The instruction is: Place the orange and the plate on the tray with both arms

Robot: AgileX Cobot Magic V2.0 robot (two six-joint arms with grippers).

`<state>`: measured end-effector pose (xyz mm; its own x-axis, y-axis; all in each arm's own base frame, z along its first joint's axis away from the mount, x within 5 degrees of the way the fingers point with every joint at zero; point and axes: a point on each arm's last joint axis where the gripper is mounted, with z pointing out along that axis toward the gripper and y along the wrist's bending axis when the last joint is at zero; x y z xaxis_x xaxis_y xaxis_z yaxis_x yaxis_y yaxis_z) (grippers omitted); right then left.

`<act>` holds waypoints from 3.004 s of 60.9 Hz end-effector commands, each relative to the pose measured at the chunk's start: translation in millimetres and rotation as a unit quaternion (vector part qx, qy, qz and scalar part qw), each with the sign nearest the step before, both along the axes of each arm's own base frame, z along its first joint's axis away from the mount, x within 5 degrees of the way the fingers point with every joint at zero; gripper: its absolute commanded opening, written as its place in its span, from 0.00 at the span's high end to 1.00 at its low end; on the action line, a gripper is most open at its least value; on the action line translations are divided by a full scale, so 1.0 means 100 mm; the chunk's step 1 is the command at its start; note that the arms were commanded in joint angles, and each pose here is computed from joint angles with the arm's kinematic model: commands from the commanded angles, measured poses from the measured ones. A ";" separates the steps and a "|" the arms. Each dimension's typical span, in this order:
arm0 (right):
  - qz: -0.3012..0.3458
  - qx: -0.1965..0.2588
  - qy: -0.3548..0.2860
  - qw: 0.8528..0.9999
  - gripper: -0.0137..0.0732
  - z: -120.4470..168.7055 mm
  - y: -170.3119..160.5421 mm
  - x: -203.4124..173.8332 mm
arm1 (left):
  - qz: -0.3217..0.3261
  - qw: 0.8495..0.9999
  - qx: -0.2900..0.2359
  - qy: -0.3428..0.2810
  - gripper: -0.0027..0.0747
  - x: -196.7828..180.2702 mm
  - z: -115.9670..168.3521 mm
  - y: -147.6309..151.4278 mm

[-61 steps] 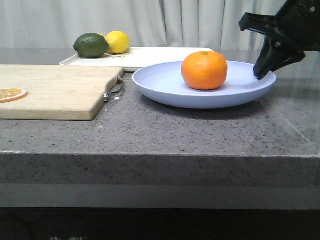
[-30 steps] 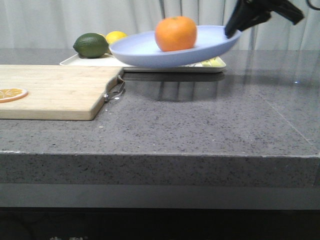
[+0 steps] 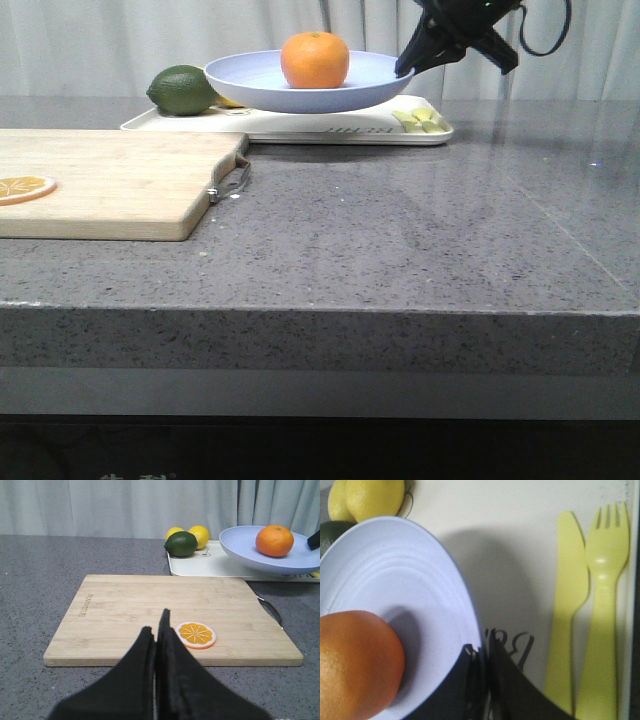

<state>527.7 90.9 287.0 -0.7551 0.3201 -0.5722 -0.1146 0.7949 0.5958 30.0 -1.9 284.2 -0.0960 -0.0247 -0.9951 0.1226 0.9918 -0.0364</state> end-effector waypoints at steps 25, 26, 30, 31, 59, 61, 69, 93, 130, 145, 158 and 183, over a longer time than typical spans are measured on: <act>-0.076 0.085 -0.111 0.987 0.91 0.32 -0.02 0.24 | -0.002 0.999 -0.014 -0.046 0.99 0.00 0.15 -0.01; -0.077 0.085 -0.111 0.987 0.91 0.31 -0.02 0.25 | -0.002 0.999 -0.014 -0.046 0.99 0.00 0.15 -0.01; -0.080 0.086 -0.115 0.986 0.91 0.30 -0.02 0.26 | -0.002 0.999 -0.014 -0.046 0.99 0.00 0.15 -0.01; -0.081 0.086 -0.116 0.986 0.91 0.30 -0.02 0.26 | -0.002 0.999 -0.014 -0.046 0.99 0.00 0.15 -0.01; -0.081 0.087 -0.140 0.983 0.91 0.32 0.14 0.26 | -0.002 0.999 -0.014 -0.046 0.99 0.00 0.15 -0.01; -0.079 0.084 -0.139 0.983 0.91 0.30 0.14 0.27 | -0.002 0.999 -0.014 -0.046 0.99 0.00 0.15 -0.01; -0.076 0.082 -0.131 0.985 0.91 0.23 0.16 0.29 | -0.002 0.999 -0.014 -0.046 0.99 0.00 0.15 -0.01; -0.074 0.079 -0.125 0.986 0.79 0.19 0.16 0.29 | -0.002 0.999 -0.014 -0.046 0.99 0.00 0.15 -0.01; -0.057 0.038 -0.144 0.987 0.47 0.80 -0.12 0.00 | -0.002 0.999 -0.014 -0.046 0.99 0.00 0.15 -0.01; -0.033 -0.071 -0.119 0.990 0.83 1.11 -0.29 -0.32 | -0.002 0.999 -0.014 -0.046 0.99 0.00 0.15 -0.01; -0.009 -0.094 -0.079 0.992 0.92 1.21 -0.33 -0.51 | -0.002 0.999 -0.014 -0.046 0.99 0.00 0.15 -0.01; -0.003 -0.185 -0.030 0.982 0.92 1.48 -0.48 -0.90 | -0.002 0.999 -0.014 -0.046 0.99 0.00 0.15 -0.01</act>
